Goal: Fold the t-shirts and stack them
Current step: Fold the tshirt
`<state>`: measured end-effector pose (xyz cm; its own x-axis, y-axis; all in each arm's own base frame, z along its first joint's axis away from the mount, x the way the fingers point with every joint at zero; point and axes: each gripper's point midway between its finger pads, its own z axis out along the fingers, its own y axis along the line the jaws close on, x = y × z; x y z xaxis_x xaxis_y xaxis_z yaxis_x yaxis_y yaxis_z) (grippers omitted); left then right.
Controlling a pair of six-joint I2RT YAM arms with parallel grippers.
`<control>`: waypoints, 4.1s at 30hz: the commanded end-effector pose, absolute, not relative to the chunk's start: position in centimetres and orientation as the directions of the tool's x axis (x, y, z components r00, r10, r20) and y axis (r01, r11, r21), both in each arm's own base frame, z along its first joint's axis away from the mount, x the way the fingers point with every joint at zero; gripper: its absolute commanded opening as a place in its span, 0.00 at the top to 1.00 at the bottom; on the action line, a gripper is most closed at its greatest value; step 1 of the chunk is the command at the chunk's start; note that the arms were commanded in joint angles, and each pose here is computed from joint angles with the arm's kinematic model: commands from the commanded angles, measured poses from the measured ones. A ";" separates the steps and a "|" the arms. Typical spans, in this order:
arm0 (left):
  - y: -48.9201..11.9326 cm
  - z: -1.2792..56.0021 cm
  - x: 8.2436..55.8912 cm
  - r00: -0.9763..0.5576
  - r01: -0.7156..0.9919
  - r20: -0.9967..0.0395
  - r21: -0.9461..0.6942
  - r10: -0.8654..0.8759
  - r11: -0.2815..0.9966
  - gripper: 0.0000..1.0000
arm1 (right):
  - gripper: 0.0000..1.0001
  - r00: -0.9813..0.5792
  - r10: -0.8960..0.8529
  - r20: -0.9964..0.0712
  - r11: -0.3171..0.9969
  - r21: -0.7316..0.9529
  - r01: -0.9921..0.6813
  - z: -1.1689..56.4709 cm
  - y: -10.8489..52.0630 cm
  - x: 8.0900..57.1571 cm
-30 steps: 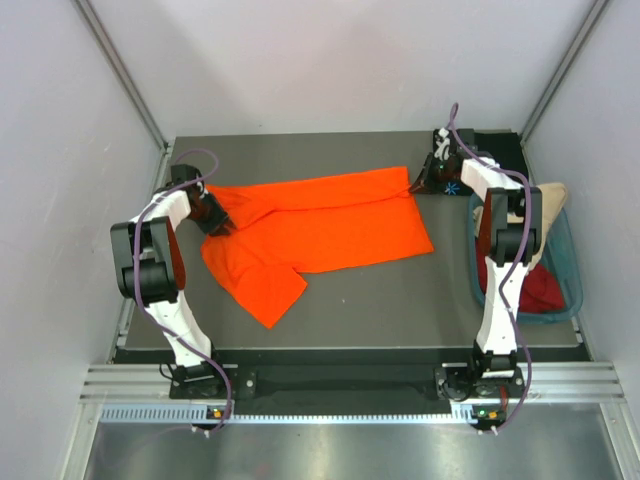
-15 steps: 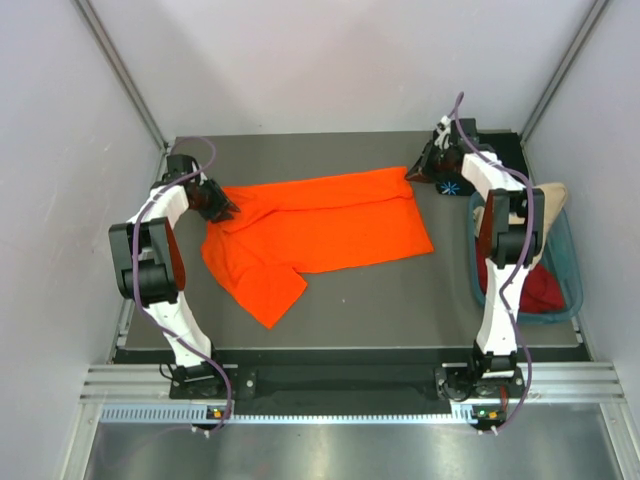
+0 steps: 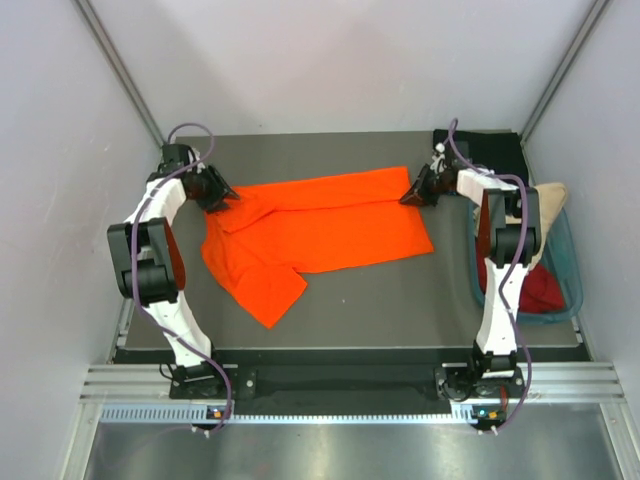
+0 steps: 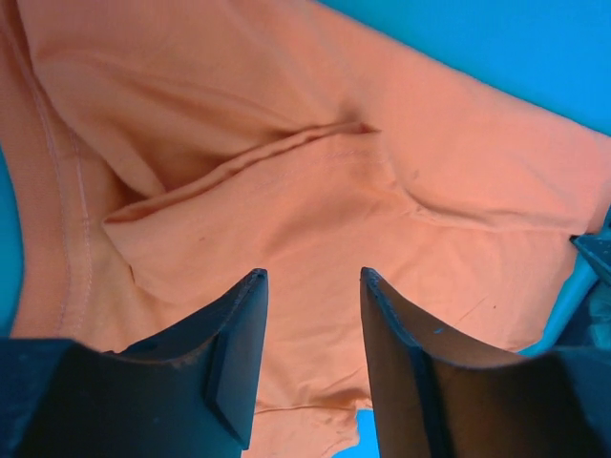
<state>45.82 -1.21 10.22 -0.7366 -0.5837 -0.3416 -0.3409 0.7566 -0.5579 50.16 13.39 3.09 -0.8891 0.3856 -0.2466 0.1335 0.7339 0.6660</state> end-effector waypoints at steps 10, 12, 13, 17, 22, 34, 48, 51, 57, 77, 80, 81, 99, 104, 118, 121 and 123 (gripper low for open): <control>-4.6 11.2 49.6 -0.795 0.065 -0.580 -0.375 -0.179 0.925 0.45 | 0.87 -0.837 0.372 -0.401 0.721 0.693 -0.012 12.0 13.4 50.8; -5.1 10.8 50.5 -0.784 0.111 -0.603 -0.368 -0.146 0.923 0.45 | 0.87 -0.841 0.344 -0.418 0.731 0.681 -0.039 13.3 13.7 49.9; -5.5 11.2 51.3 -0.774 0.138 -0.620 -0.366 -0.131 0.920 0.45 | 0.87 -0.841 0.337 -0.423 0.732 0.679 -0.048 13.7 13.9 49.6; -5.6 10.8 53.5 -0.763 0.112 -0.631 -0.341 -0.139 0.933 0.45 | 0.86 -0.849 0.312 -0.426 0.737 0.673 -0.066 14.0 14.4 48.0; -6.9 9.5 54.4 -0.777 0.059 -0.610 -0.313 -0.153 0.948 0.46 | 0.86 -0.852 0.309 -0.423 0.733 0.677 -0.070 13.8 14.5 47.0; -6.9 6.4 53.3 -0.812 -0.026 -0.575 -0.131 -0.097 0.991 0.52 | 0.86 -0.852 0.307 -0.424 0.723 0.686 -0.081 14.0 14.7 47.0; -6.3 6.7 54.6 -0.797 -0.064 -0.593 -0.110 -0.117 0.992 0.58 | 0.86 -0.858 0.296 -0.421 0.723 0.686 -0.087 13.5 14.7 46.8; -6.5 6.4 54.7 -0.801 -0.066 -0.586 -0.120 -0.124 0.991 0.61 | 0.86 -0.857 0.298 -0.421 0.722 0.687 -0.087 13.6 14.7 46.9; -7.1 6.2 54.1 -0.817 -0.060 -0.562 -0.143 -0.131 0.988 0.60 | 0.86 -0.856 0.298 -0.423 0.719 0.689 -0.090 13.7 14.7 47.0; -8.5 9.9 46.6 -0.810 -0.193 -0.549 -0.087 -0.209 0.977 1.00 | 0.86 -0.864 0.301 -0.404 0.715 0.695 -0.076 13.0 15.0 46.9; -9.6 9.3 44.0 -0.815 -0.226 -0.521 -0.117 -0.253 0.967 1.00 | 0.86 -0.869 0.298 -0.395 0.714 0.696 -0.071 12.6 15.2 46.6; -10.3 8.3 42.5 -0.831 -0.231 -0.492 -0.117 -0.258 0.966 1.00 | 0.86 -0.869 0.297 -0.396 0.713 0.697 -0.073 12.6 15.3 46.6; -6.5 13.1 43.0 -0.779 -0.246 -0.564 -0.125 -0.273 0.961 0.46 | 0.86 -0.877 0.284 -0.388 0.704 0.706 -0.084 12.4 15.6 45.6; -3.5 12.1 46.4 -0.771 -0.262 -0.548 -0.191 -0.325 0.946 0.38 | 0.86 -0.875 0.279 -0.395 0.708 0.700 -0.091 12.5 15.5 45.5; 6.0 7.1 51.4 -0.742 -0.294 -0.559 -0.224 -0.370 0.929 0.10 | 0.86 -0.880 0.268 -0.392 0.718 0.690 -0.089 12.3 15.4 45.7; 6.7 7.1 52.3 -0.729 -0.279 -0.587 -0.215 -0.352 0.936 0.13 | 0.86 -0.883 0.264 -0.388 0.724 0.685 -0.085 12.0 15.3 45.6; 7.0 6.4 53.1 -0.729 -0.261 -0.598 -0.205 -0.332 0.943 0.15 | 0.86 -0.883 0.263 -0.390 0.724 0.684 -0.086 12.0 15.3 45.7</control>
